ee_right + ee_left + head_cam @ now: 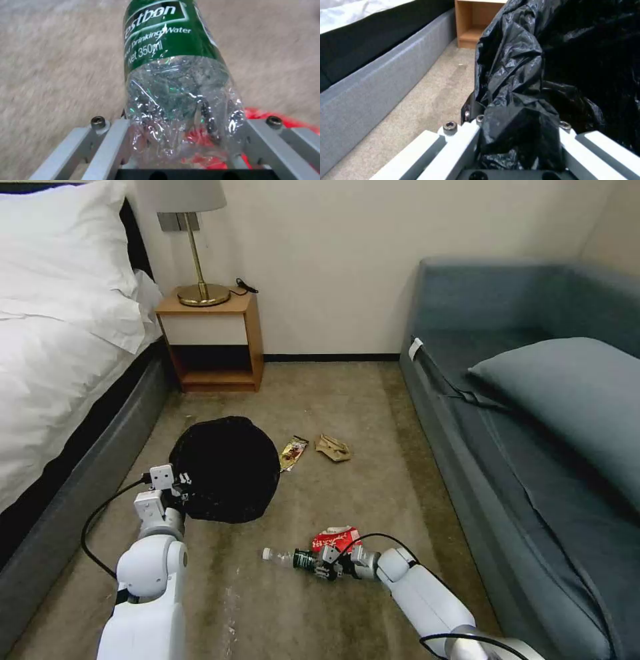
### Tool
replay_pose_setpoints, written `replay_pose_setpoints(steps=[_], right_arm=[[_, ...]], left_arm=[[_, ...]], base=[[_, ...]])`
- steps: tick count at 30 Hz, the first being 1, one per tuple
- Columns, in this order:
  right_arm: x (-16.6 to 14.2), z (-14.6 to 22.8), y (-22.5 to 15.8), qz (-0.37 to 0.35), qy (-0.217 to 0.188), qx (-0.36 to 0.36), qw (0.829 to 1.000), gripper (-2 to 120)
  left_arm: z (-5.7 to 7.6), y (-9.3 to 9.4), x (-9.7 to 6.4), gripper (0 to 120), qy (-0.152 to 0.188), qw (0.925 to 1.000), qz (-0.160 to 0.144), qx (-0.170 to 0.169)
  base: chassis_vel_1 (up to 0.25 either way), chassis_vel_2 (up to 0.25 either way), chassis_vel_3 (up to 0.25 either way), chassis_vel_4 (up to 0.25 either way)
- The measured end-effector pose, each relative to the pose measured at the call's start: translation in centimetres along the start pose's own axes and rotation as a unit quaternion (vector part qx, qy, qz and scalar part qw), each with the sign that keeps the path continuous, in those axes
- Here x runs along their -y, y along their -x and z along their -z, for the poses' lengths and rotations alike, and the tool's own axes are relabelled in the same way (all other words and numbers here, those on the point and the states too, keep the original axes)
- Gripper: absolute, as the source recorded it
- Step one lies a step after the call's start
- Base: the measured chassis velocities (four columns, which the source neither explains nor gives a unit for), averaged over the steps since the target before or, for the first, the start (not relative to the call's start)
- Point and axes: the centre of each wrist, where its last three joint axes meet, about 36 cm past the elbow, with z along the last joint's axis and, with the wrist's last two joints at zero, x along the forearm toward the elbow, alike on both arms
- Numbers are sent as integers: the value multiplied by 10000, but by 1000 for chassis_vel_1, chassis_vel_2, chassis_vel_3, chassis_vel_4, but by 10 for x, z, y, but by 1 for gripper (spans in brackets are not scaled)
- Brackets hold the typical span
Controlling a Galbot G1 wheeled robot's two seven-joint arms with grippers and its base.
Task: Pick up the trash bin, then pick up the garbage on the floor and place it into the trash bin.
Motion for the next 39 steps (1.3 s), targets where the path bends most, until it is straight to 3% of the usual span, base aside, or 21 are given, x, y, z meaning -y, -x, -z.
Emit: replay_pose_setpoints(steps=[10,19,23,25,26,28,34,39], right_arm=[[7,13,-4,-306,-114,388,9987,29],[11,19,-32,-1316,415,1070,9846,29],[3,15,-47,-1765,636,1271,9740,29],[-6,16,-50,-2320,720,1560,9574,29],[-6,16,-50,-2320,720,1560,9574,29],[-9,31,-54,-2846,741,1891,9369,29],[0,70,-66,-3217,640,2342,9152,29],[6,98,-71,-3297,519,2552,9075,29]], left_arm=[[-2,2,-2,1,-20,10000,19,-28],[-3,12,-6,1,-85,10000,25,-5],[-5,16,-5,1,-95,10000,-12,15],[-9,19,-1,1,-97,9999,-53,-28],[-9,19,-1,1,-97,9999,-53,-28],[-11,21,1,1,-93,9999,-78,-46],[-10,22,6,1,-115,9999,-113,-40],[-12,22,9,1,-118,9998,-133,-59]], base=[[0,0,0,0],[0,0,0,0],[0,0,0,0],[0,0,0,0],[0,0,0,0],[0,0,0,0],[0,0,0,0],[0,0,0,0]])
